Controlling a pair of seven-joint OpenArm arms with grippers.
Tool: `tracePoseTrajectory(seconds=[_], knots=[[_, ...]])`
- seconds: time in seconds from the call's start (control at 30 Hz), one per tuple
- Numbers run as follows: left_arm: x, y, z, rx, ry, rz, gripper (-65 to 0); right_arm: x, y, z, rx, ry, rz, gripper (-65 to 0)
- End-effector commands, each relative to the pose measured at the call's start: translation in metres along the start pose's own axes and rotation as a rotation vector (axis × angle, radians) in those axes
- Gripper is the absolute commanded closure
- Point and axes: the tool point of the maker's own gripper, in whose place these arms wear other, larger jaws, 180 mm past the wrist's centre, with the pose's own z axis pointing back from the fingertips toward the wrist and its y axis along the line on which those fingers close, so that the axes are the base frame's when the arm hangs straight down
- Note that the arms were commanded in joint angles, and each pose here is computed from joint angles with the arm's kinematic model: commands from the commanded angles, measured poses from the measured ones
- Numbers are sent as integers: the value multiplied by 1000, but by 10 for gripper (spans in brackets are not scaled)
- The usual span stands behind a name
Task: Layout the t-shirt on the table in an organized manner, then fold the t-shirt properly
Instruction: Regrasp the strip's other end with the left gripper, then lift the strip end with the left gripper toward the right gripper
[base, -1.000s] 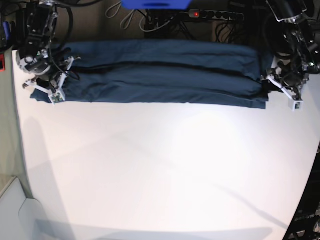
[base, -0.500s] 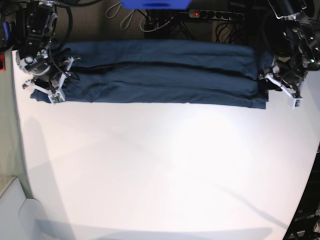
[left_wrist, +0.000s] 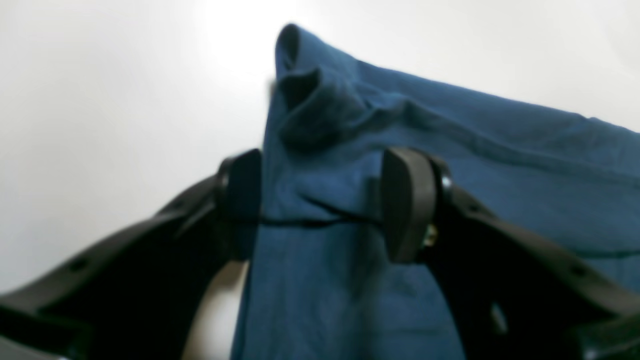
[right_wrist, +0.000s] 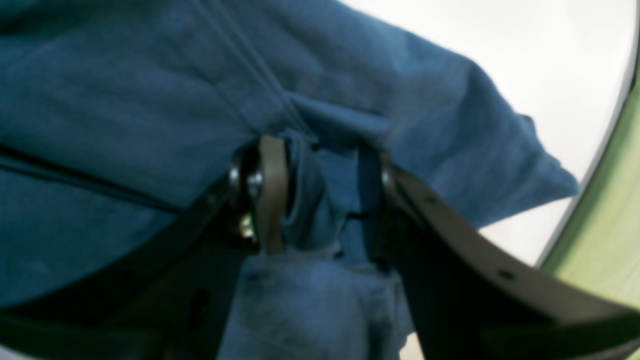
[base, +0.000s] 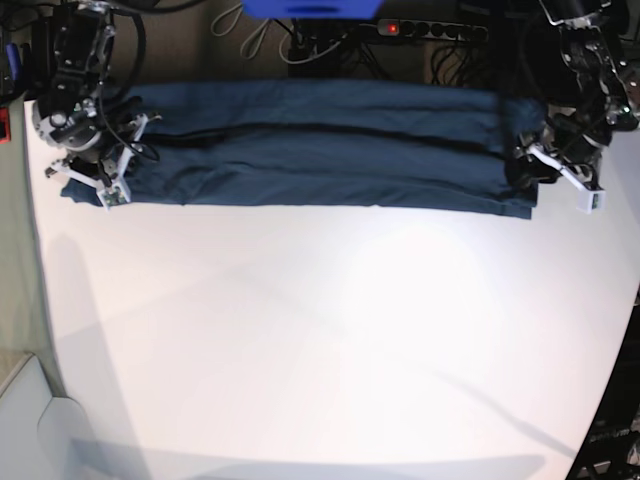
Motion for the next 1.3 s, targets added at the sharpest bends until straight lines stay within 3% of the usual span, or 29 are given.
tracePoseTrajectory(seconds=[0.0,0.4,0.57,0.9,0.93,1.0,1.17,1.27], knots=[[6,4,1,2,-20,6,-365,1,-3,1,-11,4,4,-247],[-27,14,-13,-2,64,95,-354,5,-6,1,-15,-6,3,-247],[-34,15,-11,0,80,100,-233,7,-6,1,-18,-8,3,-247],[-60,5,-19,-29,153,101,-196,10,-8,1,-21,-17,2,-247],[-67,0,-24,-42,175,99,-152,11,-7,1,-18,-16,2,-247],[-76,-4,-29,-55,203,109,-1,12,-4,1,-14,-21,-4,-247],[-65,-4,-31,-61,180,110,-1,14,-4,1,-16,-25,-4,-247],[-40,18,-21,-10,110,130,-3,20,-7,0,-19,-38,-5,-247]])
